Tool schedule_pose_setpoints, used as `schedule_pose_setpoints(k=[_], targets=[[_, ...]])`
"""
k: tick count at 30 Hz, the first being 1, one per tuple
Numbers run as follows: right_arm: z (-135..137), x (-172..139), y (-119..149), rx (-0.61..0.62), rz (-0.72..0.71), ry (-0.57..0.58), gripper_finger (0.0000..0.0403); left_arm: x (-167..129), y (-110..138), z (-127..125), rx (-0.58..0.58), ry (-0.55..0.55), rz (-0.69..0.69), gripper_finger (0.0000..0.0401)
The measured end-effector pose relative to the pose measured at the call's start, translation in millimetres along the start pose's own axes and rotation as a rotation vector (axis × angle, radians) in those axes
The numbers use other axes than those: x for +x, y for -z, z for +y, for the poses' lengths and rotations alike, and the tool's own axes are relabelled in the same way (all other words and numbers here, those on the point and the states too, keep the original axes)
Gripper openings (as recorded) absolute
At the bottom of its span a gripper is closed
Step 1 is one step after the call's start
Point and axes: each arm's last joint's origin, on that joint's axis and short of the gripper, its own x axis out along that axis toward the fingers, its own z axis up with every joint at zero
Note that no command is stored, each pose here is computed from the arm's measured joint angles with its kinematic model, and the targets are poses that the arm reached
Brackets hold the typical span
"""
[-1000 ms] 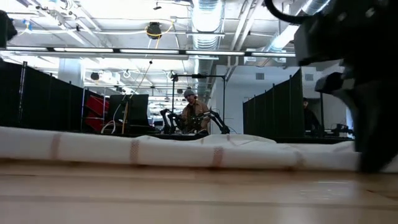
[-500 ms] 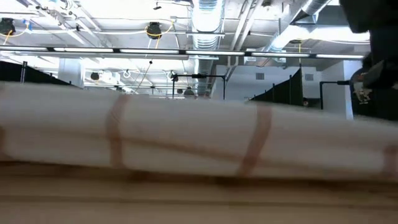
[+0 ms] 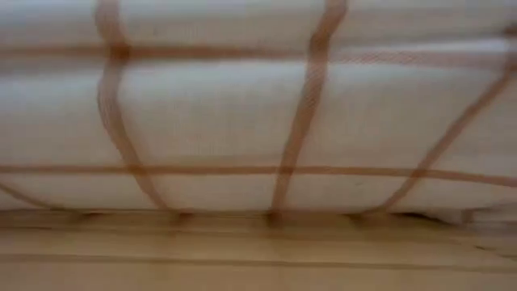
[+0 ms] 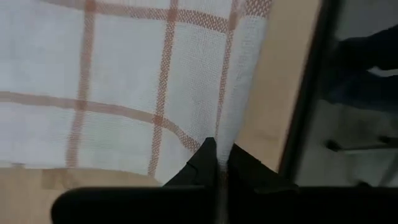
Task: Roll towel
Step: Roll the white checkered towel
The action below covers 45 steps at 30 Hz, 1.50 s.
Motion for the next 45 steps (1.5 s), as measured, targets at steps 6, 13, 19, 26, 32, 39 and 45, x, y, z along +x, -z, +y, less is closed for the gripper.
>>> schedule_pose_setpoints(k=[6, 13, 19, 26, 32, 39, 45], targets=[[-2, 0, -7, -0.021, 0.043, -0.097, 0.0000, -24, -2, 2, -0.007, 0.080, -0.027, 0.0000], [-17, 8, -16, -0.034, 0.072, -0.180, 0.0000, -14, 5, 13, -0.026, 0.175, -0.035, 0.0000], [-31, 17, -20, -0.023, 0.096, -0.262, 0.0000, -6, 5, 28, -0.057, 0.252, -0.003, 0.0000], [-48, 22, -23, -0.012, 0.110, -0.307, 0.0000, -5, -2, 51, -0.036, 0.320, -0.012, 0.0000], [-58, 23, -28, 0.003, 0.101, -0.304, 0.0000, -6, -2, 80, -0.057, 0.309, -0.022, 0.0000], [-70, 21, -35, -0.003, 0.090, -0.285, 0.0000, -9, -2, 110, -0.068, 0.298, -0.041, 0.0000], [-84, 19, -39, 0.015, 0.111, -0.232, 0.0000, -2, 0, 121, -0.055, 0.293, -0.023, 0.0000]])
